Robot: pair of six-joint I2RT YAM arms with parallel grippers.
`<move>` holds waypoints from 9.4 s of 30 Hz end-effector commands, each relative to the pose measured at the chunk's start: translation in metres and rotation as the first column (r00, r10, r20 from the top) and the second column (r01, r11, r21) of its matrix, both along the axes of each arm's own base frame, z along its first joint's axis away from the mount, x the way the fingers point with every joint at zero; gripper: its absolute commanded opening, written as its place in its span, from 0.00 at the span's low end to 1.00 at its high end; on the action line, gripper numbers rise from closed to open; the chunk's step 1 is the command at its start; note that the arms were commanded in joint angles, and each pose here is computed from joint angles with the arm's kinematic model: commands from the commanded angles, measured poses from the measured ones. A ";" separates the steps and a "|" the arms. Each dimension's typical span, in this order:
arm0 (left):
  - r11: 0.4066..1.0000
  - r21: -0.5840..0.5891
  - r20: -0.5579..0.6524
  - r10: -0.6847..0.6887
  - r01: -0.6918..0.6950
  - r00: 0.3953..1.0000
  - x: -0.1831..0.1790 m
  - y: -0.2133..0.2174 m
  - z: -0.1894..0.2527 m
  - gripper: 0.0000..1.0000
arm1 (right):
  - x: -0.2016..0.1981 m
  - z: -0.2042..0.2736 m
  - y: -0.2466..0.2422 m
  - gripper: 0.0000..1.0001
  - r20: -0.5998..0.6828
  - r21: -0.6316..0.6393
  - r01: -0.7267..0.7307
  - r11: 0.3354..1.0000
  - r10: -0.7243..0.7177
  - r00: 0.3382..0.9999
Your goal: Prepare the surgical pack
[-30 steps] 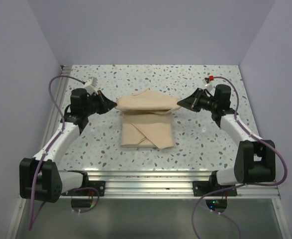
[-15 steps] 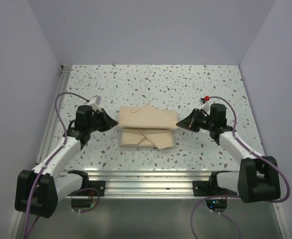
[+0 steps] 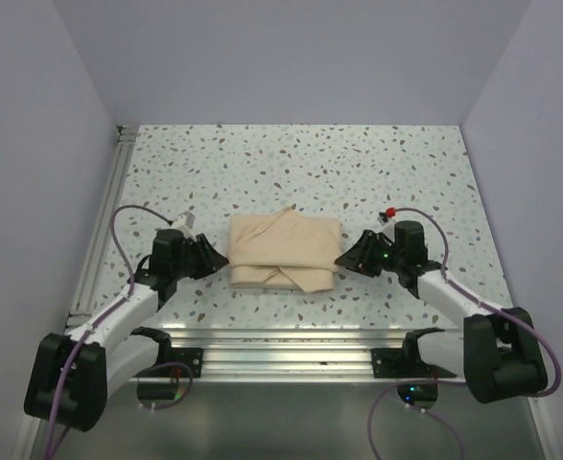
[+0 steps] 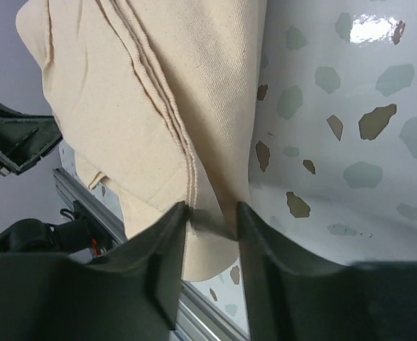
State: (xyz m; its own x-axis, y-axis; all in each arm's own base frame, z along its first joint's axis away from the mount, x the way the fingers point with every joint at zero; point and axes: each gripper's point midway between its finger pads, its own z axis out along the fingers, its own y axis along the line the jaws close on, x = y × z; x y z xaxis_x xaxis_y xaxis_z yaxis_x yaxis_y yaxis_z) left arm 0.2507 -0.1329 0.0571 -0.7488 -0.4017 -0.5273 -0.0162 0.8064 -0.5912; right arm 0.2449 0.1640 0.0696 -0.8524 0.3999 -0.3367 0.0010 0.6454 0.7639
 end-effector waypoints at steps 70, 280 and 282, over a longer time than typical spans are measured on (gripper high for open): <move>0.923 -0.221 -0.009 -0.325 0.315 0.946 0.088 -0.112 0.012 0.04 | 0.108 0.061 0.071 0.73 0.078 -0.817 -0.162 0.553 0.384 0.920; 0.997 0.072 0.332 -0.059 0.037 0.941 0.097 -0.052 0.170 0.28 | 0.081 0.075 0.158 0.00 0.152 0.032 -0.421 0.907 0.412 0.899; 0.996 0.084 0.326 -0.048 0.022 0.944 0.098 -0.047 0.172 0.28 | 0.070 0.073 0.166 0.00 0.147 0.019 -0.437 0.899 0.430 0.891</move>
State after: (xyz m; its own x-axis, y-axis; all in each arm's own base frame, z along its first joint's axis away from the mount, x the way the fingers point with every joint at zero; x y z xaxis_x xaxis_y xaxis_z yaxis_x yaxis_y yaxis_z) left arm 0.3421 -0.1955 0.2019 -0.6008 -0.3323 -0.7271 0.2030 0.8163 -0.5408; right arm 0.3398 0.3063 0.1095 -0.9215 0.0883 -0.3781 -0.2616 0.5785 0.7726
